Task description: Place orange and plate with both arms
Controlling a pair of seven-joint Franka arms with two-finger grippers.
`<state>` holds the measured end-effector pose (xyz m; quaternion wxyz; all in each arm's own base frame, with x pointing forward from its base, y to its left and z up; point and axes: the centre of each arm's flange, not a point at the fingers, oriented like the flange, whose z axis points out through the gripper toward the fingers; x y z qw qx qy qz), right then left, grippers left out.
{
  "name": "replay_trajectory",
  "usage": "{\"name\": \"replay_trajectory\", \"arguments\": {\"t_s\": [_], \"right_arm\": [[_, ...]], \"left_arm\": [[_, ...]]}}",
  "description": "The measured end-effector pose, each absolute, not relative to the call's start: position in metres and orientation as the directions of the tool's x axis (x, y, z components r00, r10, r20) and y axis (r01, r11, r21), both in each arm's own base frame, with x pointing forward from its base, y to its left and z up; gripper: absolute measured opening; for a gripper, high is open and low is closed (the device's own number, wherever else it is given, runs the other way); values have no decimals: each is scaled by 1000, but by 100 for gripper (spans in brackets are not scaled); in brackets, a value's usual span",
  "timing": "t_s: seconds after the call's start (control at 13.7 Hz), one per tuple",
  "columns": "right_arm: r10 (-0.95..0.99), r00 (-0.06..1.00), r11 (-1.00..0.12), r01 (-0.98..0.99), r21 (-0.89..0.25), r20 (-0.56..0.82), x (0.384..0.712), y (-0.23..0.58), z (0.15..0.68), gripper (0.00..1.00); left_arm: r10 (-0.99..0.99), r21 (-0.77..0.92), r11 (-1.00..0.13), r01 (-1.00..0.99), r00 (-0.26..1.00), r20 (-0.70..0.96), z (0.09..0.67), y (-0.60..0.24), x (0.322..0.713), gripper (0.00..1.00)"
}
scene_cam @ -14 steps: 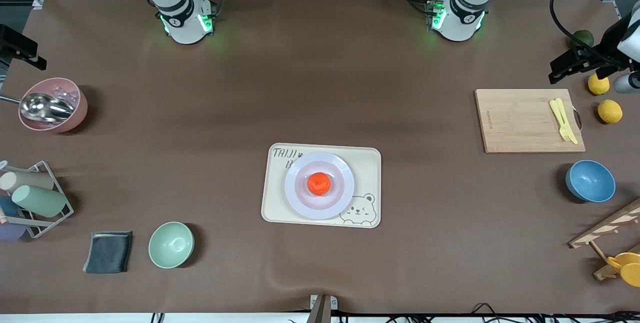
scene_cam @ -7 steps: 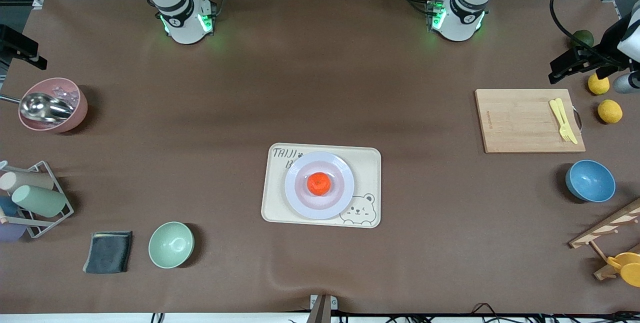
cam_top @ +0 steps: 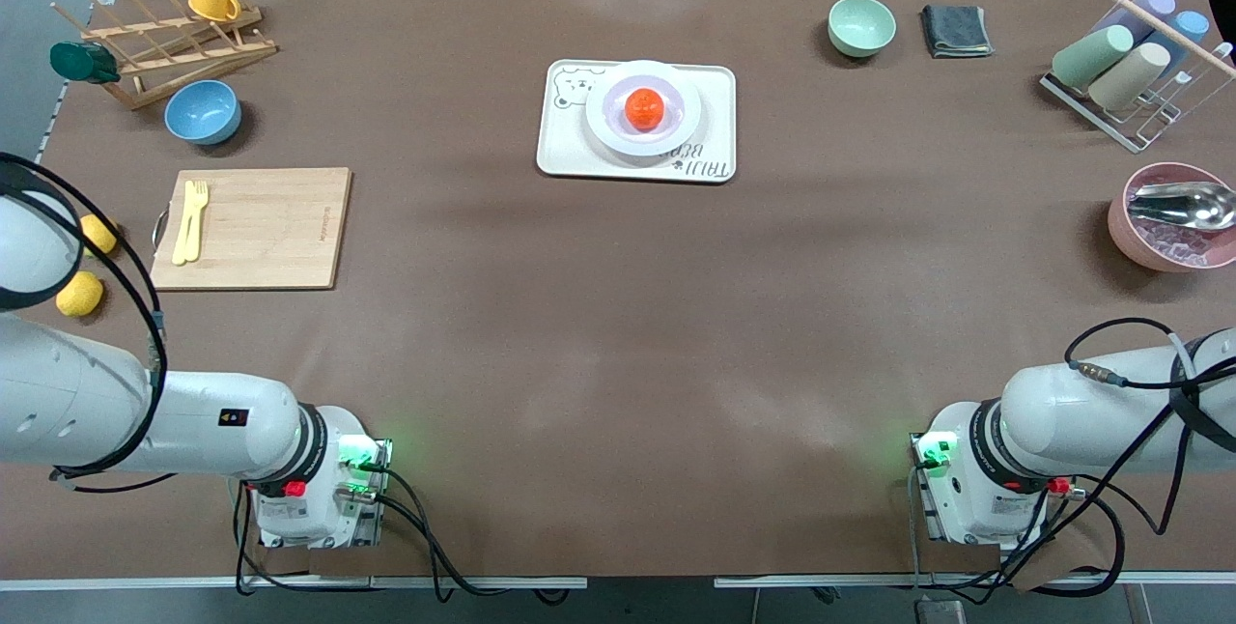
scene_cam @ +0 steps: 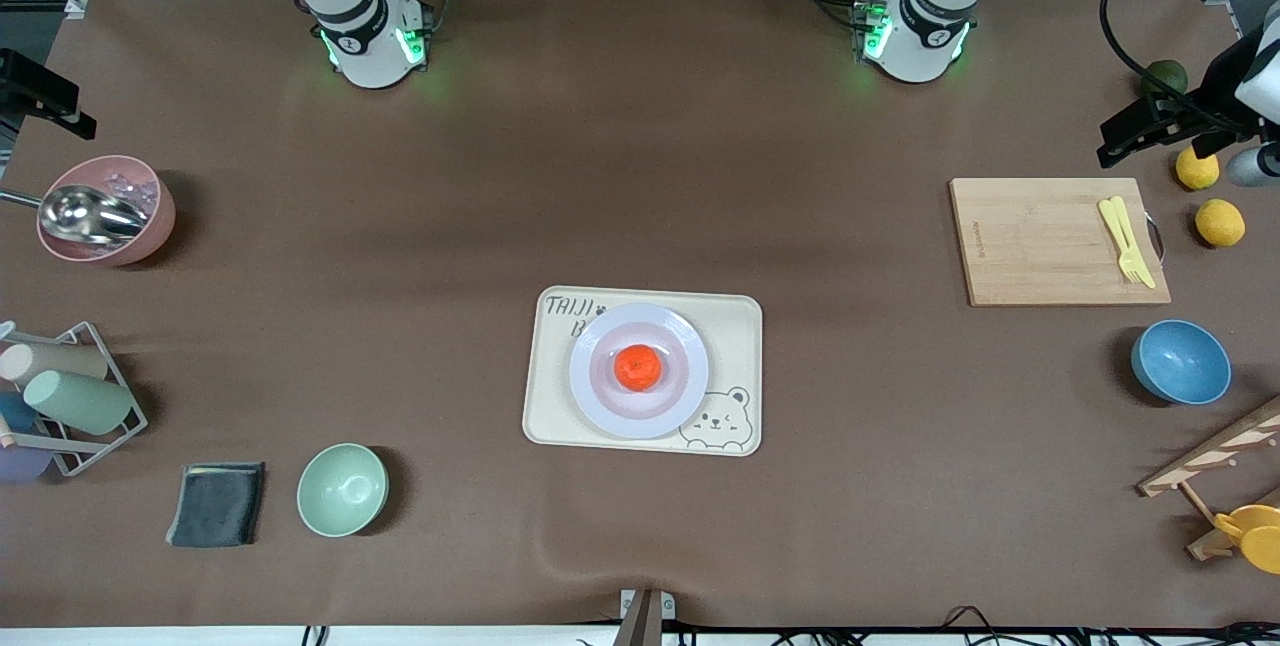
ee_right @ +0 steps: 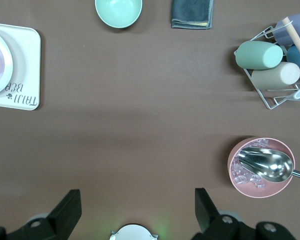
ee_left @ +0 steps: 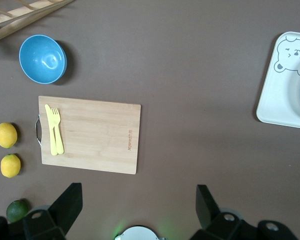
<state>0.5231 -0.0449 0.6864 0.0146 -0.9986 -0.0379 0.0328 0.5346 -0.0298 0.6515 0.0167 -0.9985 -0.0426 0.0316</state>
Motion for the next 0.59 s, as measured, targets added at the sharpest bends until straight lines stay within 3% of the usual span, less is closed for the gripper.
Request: {"name": "replay_trajectory", "arguments": {"t_s": [0.59], "right_arm": [[77, 995, -997, 75, -33, -70, 522, -45, 686, 100]], "left_arm": [[86, -36, -996, 84, 994, -60, 652, -30, 535, 100]]}}
